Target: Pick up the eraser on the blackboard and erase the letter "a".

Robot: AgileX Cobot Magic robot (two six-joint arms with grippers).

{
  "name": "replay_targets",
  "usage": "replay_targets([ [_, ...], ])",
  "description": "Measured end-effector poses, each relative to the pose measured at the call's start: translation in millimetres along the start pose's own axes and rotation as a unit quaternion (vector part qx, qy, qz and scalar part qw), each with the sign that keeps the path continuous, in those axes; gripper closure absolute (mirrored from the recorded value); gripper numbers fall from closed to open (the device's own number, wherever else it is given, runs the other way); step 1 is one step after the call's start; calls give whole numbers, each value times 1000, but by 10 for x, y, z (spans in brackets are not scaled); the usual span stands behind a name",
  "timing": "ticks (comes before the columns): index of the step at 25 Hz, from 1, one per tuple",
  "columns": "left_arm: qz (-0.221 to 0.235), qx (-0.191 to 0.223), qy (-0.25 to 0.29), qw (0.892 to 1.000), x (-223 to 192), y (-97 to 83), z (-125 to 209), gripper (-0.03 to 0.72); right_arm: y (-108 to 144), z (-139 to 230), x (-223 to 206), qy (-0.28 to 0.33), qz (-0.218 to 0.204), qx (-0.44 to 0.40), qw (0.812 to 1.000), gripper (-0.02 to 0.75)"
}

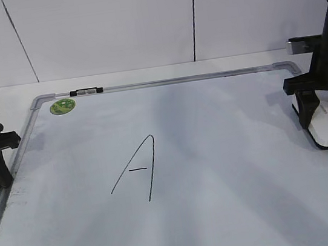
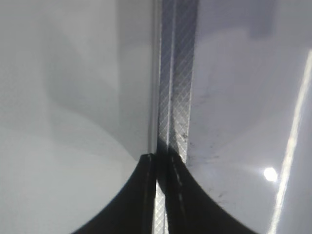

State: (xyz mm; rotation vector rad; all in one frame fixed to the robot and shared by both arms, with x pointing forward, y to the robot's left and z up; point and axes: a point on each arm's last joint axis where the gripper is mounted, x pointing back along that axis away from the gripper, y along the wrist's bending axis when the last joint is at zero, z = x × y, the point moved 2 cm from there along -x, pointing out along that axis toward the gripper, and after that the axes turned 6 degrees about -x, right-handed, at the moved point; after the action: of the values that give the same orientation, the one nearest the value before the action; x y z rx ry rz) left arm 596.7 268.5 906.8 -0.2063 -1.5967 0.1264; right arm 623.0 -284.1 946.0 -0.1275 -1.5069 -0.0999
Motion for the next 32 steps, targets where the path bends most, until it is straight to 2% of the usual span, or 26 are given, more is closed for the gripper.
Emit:
replay_targets([
  [26,2,1,-1,1000,0,-4,-3,672,1,-7,-36,4,0,-9,1000,178],
  [32,2,1,-2,1000,0,-5,-5,672,1,-7,-36,4,0,10,1000,120],
])
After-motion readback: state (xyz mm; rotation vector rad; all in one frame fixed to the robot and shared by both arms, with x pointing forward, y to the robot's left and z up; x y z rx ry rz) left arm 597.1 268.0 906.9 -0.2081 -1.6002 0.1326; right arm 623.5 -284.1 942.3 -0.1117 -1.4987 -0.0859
